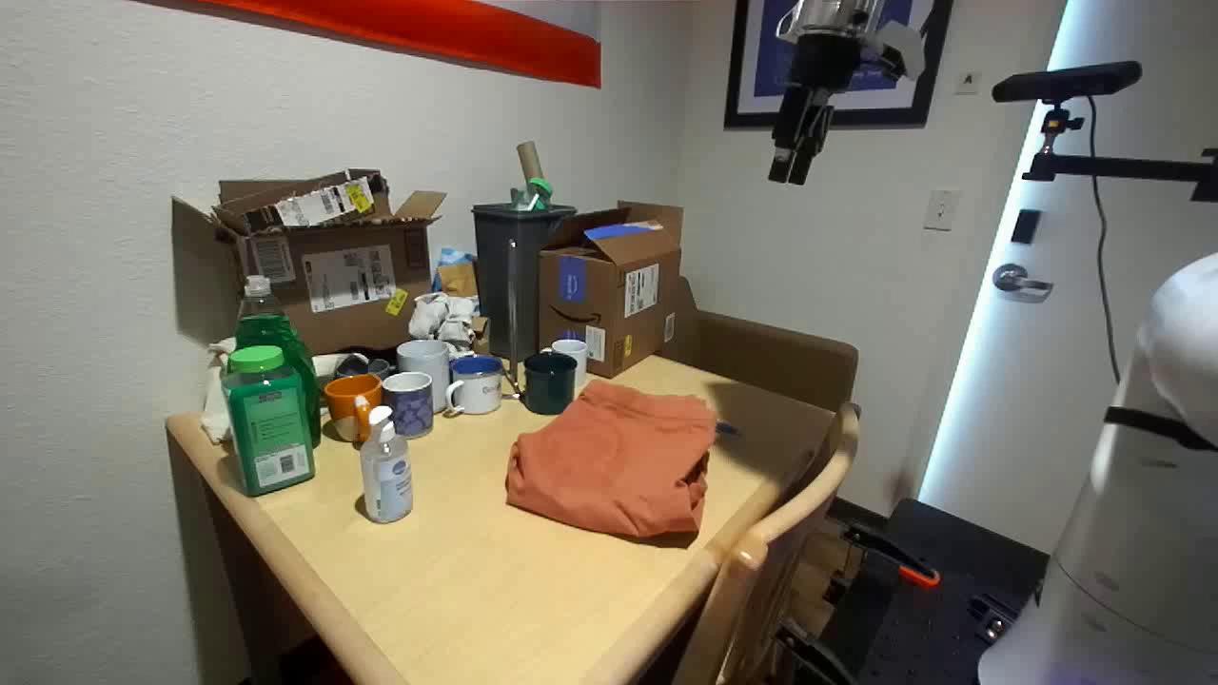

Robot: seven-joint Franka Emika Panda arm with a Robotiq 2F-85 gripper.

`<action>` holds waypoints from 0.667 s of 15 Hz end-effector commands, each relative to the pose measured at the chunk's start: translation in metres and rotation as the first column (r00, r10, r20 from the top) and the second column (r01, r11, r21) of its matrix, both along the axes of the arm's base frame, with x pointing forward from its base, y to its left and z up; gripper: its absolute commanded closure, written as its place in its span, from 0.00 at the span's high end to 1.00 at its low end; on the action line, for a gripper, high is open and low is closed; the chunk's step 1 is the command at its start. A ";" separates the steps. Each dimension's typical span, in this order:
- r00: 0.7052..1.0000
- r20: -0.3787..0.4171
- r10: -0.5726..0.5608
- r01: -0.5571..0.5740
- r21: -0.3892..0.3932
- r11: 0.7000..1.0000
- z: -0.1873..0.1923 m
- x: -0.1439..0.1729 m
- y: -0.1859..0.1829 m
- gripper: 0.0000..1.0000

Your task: Take the object and roll it on the cloth on the table

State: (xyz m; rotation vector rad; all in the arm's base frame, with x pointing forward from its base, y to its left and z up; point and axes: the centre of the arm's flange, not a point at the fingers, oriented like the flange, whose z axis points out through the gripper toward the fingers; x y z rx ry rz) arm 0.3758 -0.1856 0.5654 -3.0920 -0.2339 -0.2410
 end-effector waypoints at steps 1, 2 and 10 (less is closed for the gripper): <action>1.000 0.000 0.000 0.000 0.000 1.000 0.000 0.000 0.000 1.00; 1.000 0.006 0.007 -0.007 -0.004 1.000 -0.001 0.002 0.000 1.00; 1.000 0.011 0.018 -0.017 -0.040 0.999 -0.022 0.026 -0.005 1.00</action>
